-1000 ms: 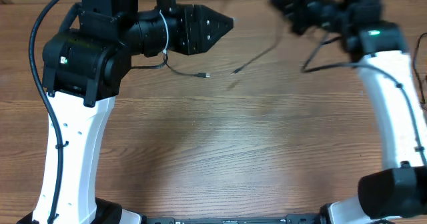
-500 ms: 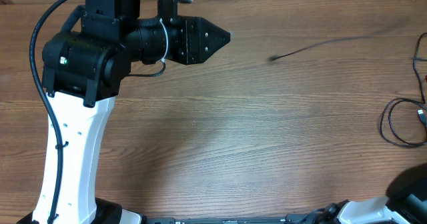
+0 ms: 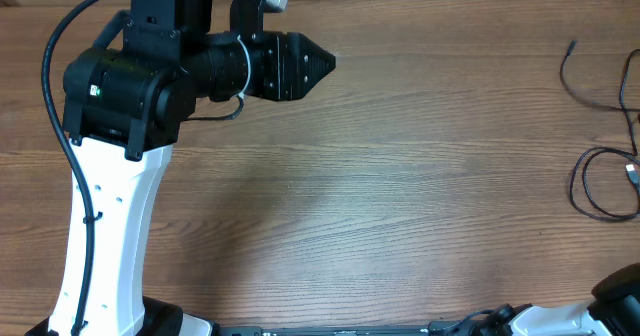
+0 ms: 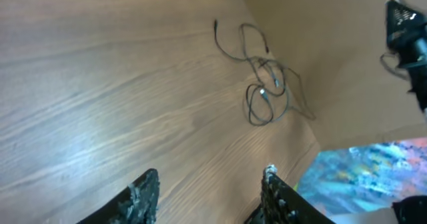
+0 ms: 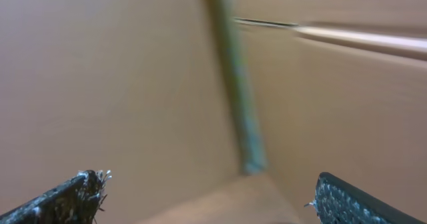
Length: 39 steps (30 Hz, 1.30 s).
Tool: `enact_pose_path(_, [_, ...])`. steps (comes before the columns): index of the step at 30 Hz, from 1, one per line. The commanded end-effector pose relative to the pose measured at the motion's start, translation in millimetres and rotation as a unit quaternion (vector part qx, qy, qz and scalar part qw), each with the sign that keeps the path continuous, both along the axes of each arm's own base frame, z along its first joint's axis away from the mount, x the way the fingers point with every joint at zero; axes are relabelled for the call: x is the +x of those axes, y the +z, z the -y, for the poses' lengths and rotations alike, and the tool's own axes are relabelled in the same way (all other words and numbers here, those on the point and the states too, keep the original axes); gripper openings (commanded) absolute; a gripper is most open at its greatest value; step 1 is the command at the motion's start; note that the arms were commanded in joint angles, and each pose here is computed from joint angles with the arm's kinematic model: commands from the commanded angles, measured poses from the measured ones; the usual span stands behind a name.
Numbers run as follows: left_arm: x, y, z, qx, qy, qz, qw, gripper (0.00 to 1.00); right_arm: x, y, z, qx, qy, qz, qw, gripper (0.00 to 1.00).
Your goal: Untangle cables
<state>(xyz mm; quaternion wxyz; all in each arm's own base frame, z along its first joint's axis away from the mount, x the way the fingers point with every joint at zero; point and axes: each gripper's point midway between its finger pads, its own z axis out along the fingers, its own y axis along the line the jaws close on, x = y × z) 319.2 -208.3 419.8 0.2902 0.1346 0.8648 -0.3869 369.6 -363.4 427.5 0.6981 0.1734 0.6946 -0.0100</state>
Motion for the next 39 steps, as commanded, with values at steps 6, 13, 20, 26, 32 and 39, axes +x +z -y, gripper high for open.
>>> enact_pose_path(6, [2,0,-23,0.043,0.022,0.031,0.998,0.44,50,12,-130,0.024,0.253,0.015,0.967,1.00])
enact_pose_path(13, [2,-12,-101,0.140,0.164,0.017,0.976,0.30,57,26,-225,0.010,0.399,0.018,0.917,1.00])
enact_pose_path(20, [-42,14,-155,0.194,0.261,0.062,0.944,0.25,34,50,-284,-0.013,0.433,0.015,0.901,1.00])
enact_pose_path(26, [-96,42,-171,0.185,0.290,0.117,0.932,0.28,21,13,-288,-0.063,0.293,-0.102,0.949,1.00])
enact_pose_path(32, [-145,39,-193,0.183,0.347,0.100,0.915,0.29,9,-43,-298,-0.015,0.230,-0.235,0.944,1.00])
enact_pose_path(39, [-173,32,-210,0.187,0.388,0.102,0.897,0.27,-14,-77,-340,0.061,0.266,-0.316,0.909,1.00])
